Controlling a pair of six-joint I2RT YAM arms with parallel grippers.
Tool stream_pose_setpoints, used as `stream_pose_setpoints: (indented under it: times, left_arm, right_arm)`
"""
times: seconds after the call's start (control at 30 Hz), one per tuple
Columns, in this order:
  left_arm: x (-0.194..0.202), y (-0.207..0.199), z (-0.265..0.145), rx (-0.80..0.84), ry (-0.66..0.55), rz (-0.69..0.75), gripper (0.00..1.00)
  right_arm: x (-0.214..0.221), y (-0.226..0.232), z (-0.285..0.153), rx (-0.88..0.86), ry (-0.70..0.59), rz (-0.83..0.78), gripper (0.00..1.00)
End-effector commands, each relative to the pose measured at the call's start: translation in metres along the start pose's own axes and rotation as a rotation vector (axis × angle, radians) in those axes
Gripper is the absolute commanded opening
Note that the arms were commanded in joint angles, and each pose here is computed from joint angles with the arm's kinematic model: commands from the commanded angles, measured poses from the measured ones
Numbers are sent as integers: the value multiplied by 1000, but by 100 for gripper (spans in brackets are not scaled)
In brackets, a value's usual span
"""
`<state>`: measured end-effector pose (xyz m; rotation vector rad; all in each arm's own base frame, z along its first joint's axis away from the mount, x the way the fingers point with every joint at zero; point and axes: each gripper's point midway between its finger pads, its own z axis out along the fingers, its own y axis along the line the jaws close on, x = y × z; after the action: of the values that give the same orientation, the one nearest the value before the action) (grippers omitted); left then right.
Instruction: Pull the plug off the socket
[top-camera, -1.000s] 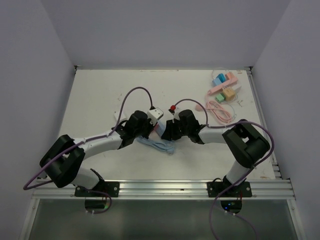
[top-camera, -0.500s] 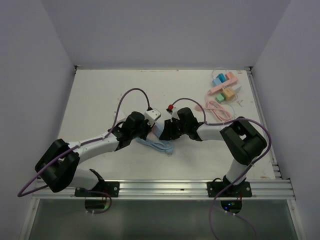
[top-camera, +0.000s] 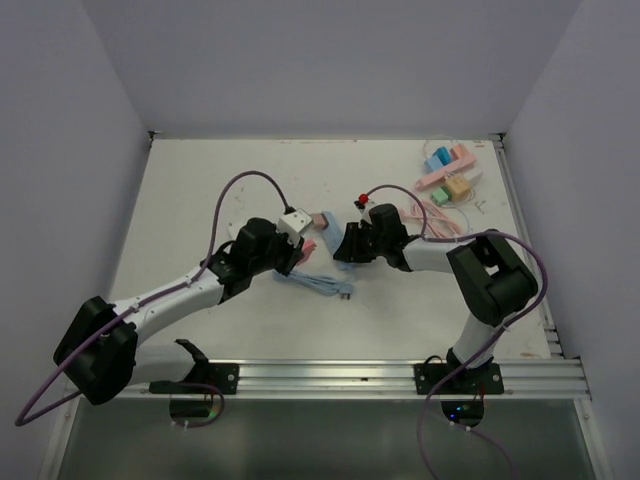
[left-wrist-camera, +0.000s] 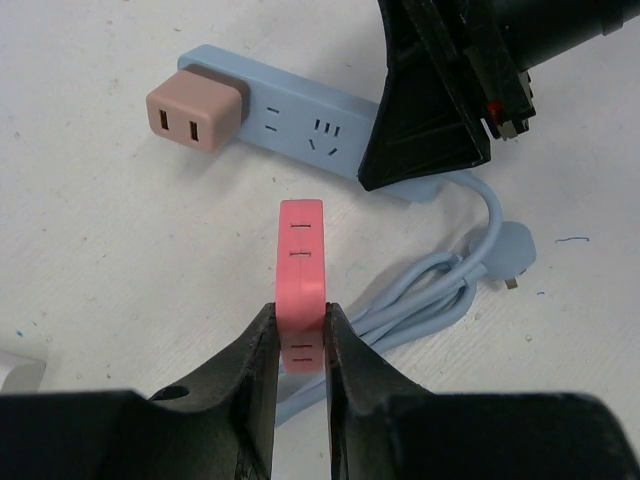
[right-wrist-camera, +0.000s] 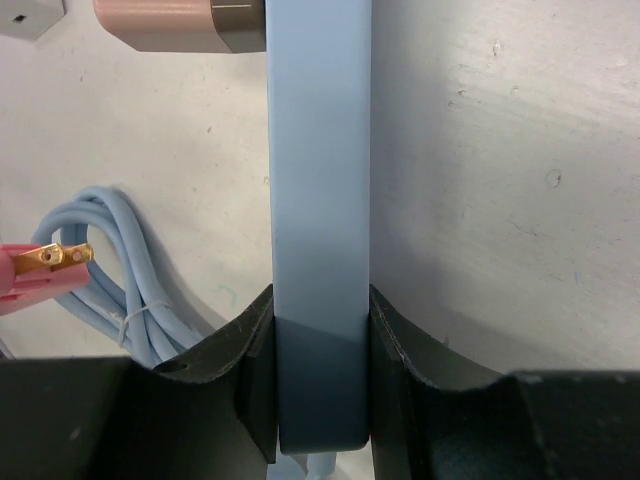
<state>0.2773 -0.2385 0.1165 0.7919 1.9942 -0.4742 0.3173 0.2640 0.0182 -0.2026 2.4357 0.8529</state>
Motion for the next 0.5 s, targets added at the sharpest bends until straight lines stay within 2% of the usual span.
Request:
stream_pose_setpoints:
  times: [0.0,0.13,0.3,0.47]
  left_arm:
    - [-29,9,-8,-46,-84,-35,0]
    - [-33,50,-14,-208,-123,-128,0]
    - [-18,101,-11,-368,-123,-349,0]
    - [-19,128,1,-432,-192,-522,0]
  right_arm:
    - [74,-72,-11,303,209,85,0]
    - [72,-70,-13,285,196,100,0]
    - [67,-63,-14,244,166,90,0]
    - [63,-57,-14,213,143,87,0]
